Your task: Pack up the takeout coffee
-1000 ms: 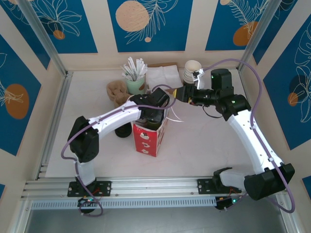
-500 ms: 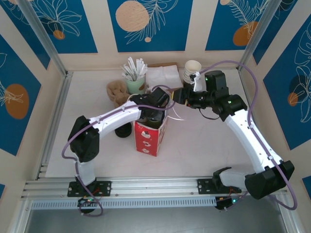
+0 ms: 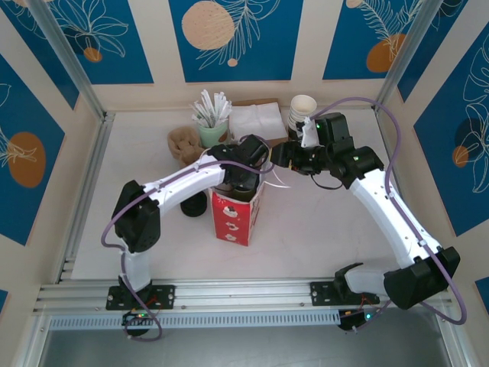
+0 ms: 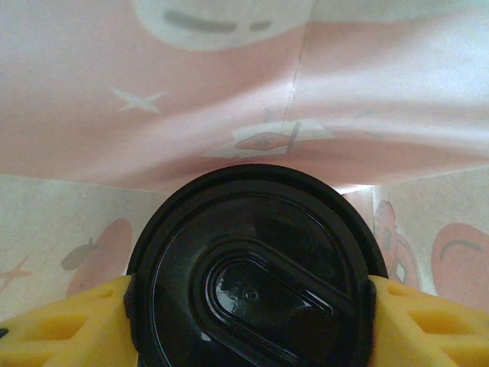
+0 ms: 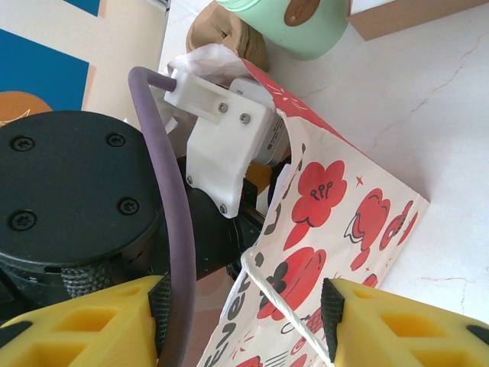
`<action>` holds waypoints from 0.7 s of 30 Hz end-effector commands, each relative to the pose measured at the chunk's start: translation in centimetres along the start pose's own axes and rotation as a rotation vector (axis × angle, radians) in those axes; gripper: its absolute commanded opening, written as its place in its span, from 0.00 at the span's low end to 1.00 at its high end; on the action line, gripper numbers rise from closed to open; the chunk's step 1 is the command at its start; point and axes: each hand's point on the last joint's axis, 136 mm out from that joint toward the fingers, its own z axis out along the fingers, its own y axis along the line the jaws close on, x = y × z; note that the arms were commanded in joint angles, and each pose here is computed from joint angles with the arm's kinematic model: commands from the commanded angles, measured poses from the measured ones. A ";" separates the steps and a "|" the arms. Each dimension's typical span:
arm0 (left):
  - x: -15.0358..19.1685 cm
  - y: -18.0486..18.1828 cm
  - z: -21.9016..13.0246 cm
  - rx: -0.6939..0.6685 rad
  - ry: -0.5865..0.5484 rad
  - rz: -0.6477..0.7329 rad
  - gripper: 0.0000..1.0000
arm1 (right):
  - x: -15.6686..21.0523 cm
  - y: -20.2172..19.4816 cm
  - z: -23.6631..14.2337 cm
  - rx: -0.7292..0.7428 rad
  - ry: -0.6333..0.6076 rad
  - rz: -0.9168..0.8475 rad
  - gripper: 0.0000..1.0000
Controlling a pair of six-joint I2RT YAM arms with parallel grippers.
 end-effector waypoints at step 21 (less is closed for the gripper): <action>-2.7 0.4 -4.8 0.032 -0.019 -0.061 0.86 | -3.3 -0.3 -5.1 0.037 -0.217 0.091 0.68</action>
